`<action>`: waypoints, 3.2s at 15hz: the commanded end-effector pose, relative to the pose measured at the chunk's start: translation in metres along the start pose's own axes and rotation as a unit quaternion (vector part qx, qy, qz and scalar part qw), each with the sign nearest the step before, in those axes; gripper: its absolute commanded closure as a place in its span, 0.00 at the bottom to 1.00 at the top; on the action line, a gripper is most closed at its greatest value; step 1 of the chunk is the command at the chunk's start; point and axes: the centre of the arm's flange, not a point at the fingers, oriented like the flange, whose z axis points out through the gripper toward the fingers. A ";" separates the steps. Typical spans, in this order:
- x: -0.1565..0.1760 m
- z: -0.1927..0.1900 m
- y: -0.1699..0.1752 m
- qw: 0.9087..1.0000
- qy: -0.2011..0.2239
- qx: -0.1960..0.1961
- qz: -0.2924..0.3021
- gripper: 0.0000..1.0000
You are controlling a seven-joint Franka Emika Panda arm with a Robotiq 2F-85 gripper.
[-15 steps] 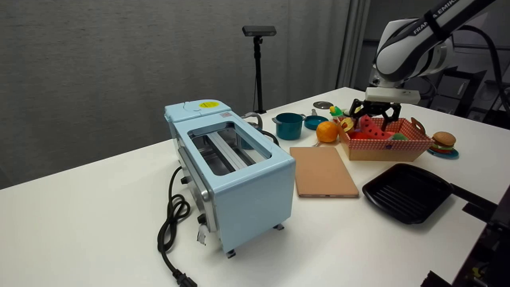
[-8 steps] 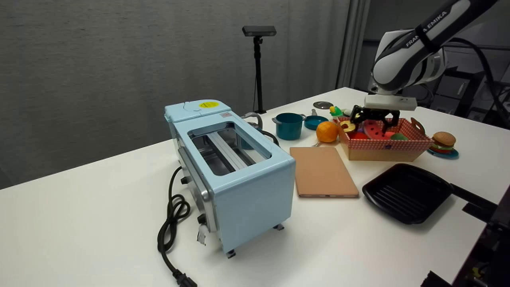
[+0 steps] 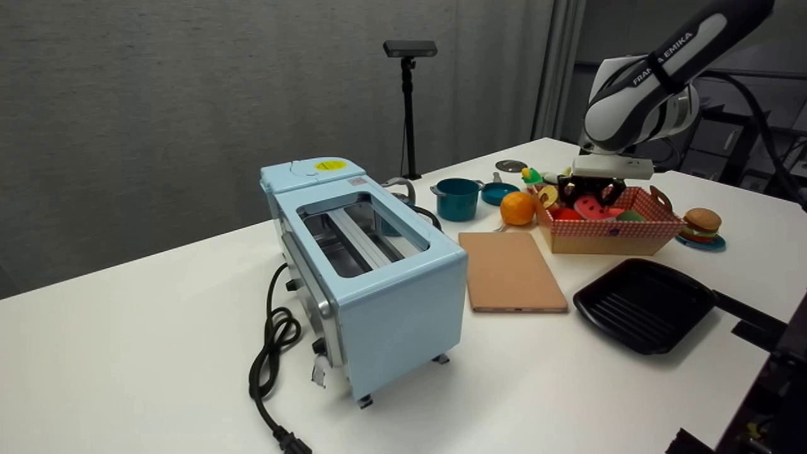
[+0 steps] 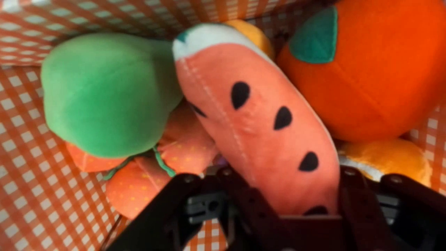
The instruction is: Take the objects from the basket and drop them on the table
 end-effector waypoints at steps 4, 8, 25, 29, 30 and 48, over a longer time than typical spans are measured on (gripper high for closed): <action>-0.019 -0.058 -0.005 1.000 0.030 0.009 0.002 0.97; -0.016 -0.128 0.001 0.997 0.061 0.035 0.008 0.97; 0.027 -0.250 -0.061 0.990 0.125 0.060 -0.022 0.96; 0.037 -0.244 -0.090 0.990 0.125 0.053 -0.024 0.96; 0.038 -0.242 -0.097 0.990 0.127 0.051 -0.026 0.96; -0.007 -0.231 -0.167 0.989 0.115 0.056 -0.077 0.50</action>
